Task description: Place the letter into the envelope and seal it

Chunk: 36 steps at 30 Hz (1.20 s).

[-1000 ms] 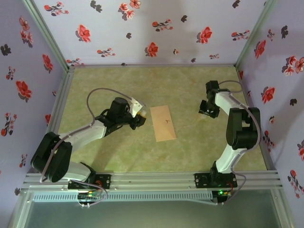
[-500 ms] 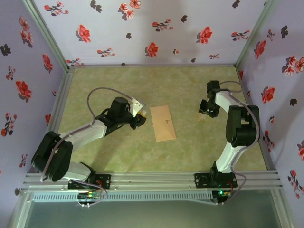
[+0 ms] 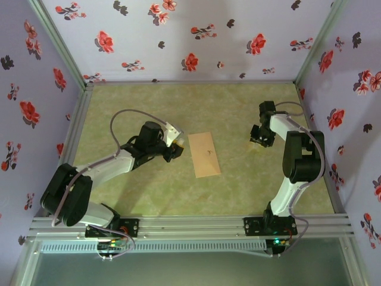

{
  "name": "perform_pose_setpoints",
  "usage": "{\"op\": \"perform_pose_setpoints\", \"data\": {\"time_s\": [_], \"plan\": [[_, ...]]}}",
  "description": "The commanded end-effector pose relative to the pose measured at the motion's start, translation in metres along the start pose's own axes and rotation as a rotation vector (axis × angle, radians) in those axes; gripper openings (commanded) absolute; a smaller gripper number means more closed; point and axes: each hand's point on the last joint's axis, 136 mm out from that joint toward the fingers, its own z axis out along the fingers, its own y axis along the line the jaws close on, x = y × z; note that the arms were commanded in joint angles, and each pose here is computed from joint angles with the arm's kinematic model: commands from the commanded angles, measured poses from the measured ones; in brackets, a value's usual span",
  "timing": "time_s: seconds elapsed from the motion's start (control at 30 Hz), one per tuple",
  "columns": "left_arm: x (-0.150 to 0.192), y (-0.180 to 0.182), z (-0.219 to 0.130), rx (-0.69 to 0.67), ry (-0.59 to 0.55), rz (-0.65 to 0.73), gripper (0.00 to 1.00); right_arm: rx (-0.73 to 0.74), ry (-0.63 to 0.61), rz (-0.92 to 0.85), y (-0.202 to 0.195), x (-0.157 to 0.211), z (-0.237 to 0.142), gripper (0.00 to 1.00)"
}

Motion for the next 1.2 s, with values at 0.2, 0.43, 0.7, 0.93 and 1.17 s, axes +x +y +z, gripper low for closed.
{"op": "perform_pose_setpoints", "data": {"time_s": [0.2,0.43,0.7,0.93,1.17], "plan": [[-0.012,-0.006,0.000,0.024,-0.028,0.037,0.00,-0.009,-0.023,-0.018,0.002,-0.009,-0.012,0.24],[-0.012,-0.008,0.000,0.032,-0.027,0.038,0.00,-0.057,-0.031,-0.018,0.009,-0.007,-0.027,0.23],[-0.008,-0.015,0.002,0.077,-0.009,0.054,0.00,-0.164,-0.028,-0.039,0.029,0.005,-0.062,0.23],[-0.010,-0.024,0.003,0.137,-0.004,0.094,0.00,-0.362,0.006,-0.144,0.075,0.035,-0.111,0.24],[-0.014,-0.036,0.002,0.210,-0.022,0.141,0.00,-0.618,0.074,-0.221,0.126,0.071,-0.163,0.25]]}}
